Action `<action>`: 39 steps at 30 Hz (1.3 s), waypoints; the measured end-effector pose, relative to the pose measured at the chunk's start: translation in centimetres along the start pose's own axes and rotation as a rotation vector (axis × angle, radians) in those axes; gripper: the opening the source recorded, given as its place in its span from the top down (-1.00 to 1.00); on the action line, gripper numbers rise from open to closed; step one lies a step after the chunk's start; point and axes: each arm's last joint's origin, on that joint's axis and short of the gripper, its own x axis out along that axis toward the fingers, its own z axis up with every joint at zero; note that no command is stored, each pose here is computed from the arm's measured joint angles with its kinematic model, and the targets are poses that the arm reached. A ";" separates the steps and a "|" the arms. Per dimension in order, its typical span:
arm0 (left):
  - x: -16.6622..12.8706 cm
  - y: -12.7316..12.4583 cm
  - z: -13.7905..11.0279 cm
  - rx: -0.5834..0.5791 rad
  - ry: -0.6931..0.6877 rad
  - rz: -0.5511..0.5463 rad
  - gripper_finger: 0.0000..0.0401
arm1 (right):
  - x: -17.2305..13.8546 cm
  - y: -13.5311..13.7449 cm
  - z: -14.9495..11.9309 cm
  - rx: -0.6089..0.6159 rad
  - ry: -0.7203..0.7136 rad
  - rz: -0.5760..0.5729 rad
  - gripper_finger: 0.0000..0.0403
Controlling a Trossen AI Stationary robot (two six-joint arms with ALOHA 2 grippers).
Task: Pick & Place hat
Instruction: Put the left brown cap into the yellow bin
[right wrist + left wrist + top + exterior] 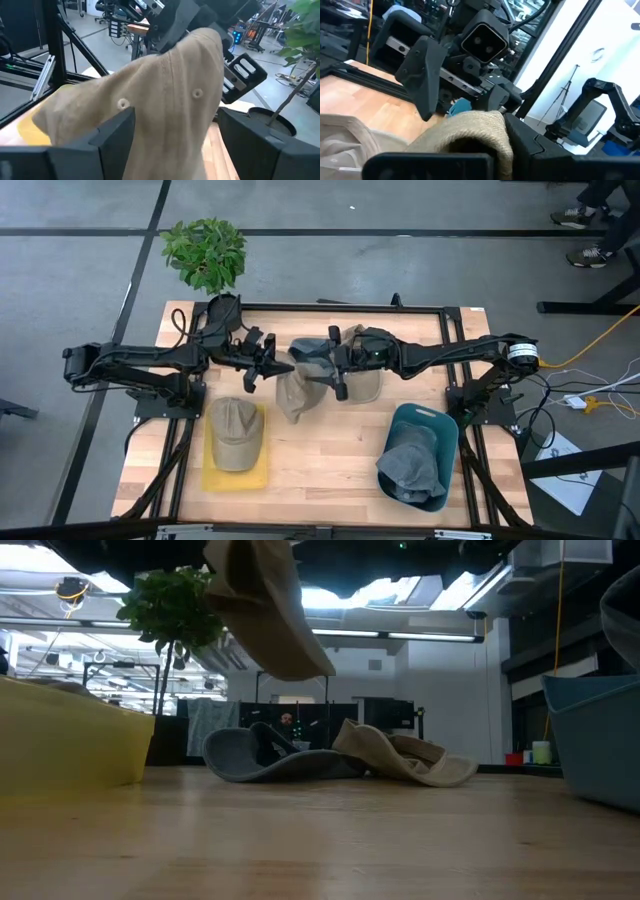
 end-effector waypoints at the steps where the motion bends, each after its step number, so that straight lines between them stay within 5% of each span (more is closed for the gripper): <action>1: 0.0 0.0 0.1 0.004 -0.005 -0.003 0.92 | 0.0 0.0 0.0 0.011 -0.003 0.001 -0.39; 9: 0.0 -0.1 0.2 0.046 -0.027 -0.008 0.91 | 0.0 0.2 0.1 0.059 -0.024 0.076 -0.30; 28: 0.1 0.0 0.0 0.065 -0.012 -0.006 0.93 | 2.8 -0.1 -0.6 0.109 -0.032 0.073 0.94; 39: -0.3 0.2 -0.4 0.091 0.054 0.029 0.83 | 2.1 -0.5 0.3 0.077 0.180 0.004 0.98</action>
